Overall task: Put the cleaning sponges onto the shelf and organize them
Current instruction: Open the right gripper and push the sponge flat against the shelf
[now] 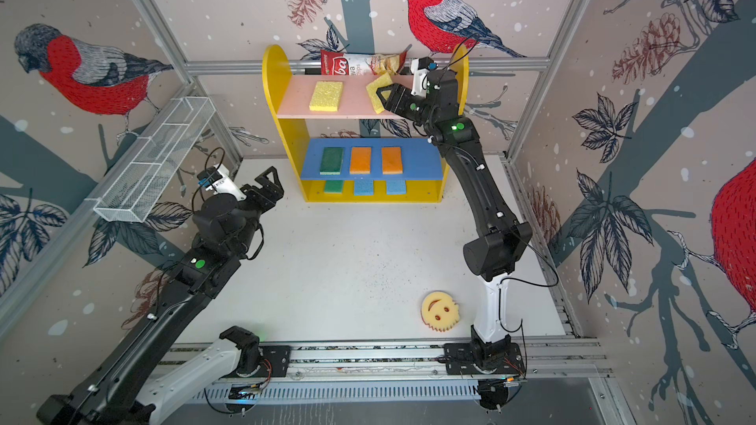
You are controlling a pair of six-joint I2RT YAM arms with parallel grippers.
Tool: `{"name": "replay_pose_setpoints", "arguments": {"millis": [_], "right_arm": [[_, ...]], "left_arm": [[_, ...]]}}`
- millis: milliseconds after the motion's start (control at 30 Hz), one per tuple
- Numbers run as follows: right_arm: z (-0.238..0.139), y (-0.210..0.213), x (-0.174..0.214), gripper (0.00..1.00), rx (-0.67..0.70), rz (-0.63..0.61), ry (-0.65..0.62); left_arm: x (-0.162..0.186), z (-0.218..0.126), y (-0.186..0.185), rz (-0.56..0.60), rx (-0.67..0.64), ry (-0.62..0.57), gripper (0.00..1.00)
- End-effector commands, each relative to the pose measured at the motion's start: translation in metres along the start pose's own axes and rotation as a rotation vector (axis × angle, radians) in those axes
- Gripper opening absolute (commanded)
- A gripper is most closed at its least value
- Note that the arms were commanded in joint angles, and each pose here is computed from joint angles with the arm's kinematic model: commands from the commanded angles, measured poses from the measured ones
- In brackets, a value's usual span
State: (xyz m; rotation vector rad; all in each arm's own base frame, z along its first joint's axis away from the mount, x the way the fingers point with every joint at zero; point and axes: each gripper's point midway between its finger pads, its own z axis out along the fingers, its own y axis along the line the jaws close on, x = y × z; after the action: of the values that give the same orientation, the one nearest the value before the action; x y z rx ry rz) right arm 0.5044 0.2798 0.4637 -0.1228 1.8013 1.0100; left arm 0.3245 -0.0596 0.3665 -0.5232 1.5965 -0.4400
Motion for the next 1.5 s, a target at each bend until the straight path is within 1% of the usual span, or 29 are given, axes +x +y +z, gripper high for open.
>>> {"name": "replay_pose_setpoints", "arguments": {"millis": [0, 200, 300, 467, 567, 600, 633, 800, 1000, 1233, 1467], "right_arm": [[-0.001, -0.021, 0.011, 0.68, 0.156, -0.045, 0.009], [0.006, -0.017, 0.025, 0.69, 0.246, -0.135, 0.008], [0.011, -0.011, 0.031, 0.71, 0.264, -0.179, 0.011], [0.015, -0.012, 0.033, 0.77, 0.279, -0.195, 0.004], [0.014, -0.017, 0.03, 0.83, 0.318, -0.203, -0.01], [0.014, -0.018, 0.03, 0.98, 0.327, -0.213, -0.013], [0.014, -0.019, 0.03, 0.99, 0.339, -0.223, -0.016], [0.013, -0.011, 0.032, 0.99, 0.364, -0.29, -0.024], [0.008, 0.003, 0.028, 0.99, 0.31, -0.29, -0.038], [-0.004, 0.004, 0.015, 1.0, 0.322, -0.292, -0.072], [0.001, 0.0, 0.02, 0.85, 0.285, -0.261, -0.041]], "left_arm": [[-0.002, -0.001, -0.003, 0.001, 0.015, -0.005, 0.93], [-0.002, -0.001, -0.003, -0.003, 0.017, -0.002, 0.93], [-0.001, -0.002, -0.002, -0.005, 0.013, -0.001, 0.93], [0.0, -0.003, 0.0, -0.005, 0.008, -0.001, 0.93], [0.0, -0.003, 0.001, -0.003, 0.006, -0.001, 0.93], [0.0, -0.003, 0.001, -0.003, 0.005, -0.001, 0.93], [0.0, -0.003, 0.001, -0.001, 0.004, -0.002, 0.93], [0.001, -0.001, 0.002, -0.001, -0.001, -0.001, 0.93], [0.002, -0.001, 0.001, -0.003, 0.004, 0.002, 0.93], [0.002, -0.001, 0.002, 0.003, 0.002, 0.003, 0.93], [0.003, -0.001, 0.003, 0.006, -0.003, 0.002, 0.93]]}}
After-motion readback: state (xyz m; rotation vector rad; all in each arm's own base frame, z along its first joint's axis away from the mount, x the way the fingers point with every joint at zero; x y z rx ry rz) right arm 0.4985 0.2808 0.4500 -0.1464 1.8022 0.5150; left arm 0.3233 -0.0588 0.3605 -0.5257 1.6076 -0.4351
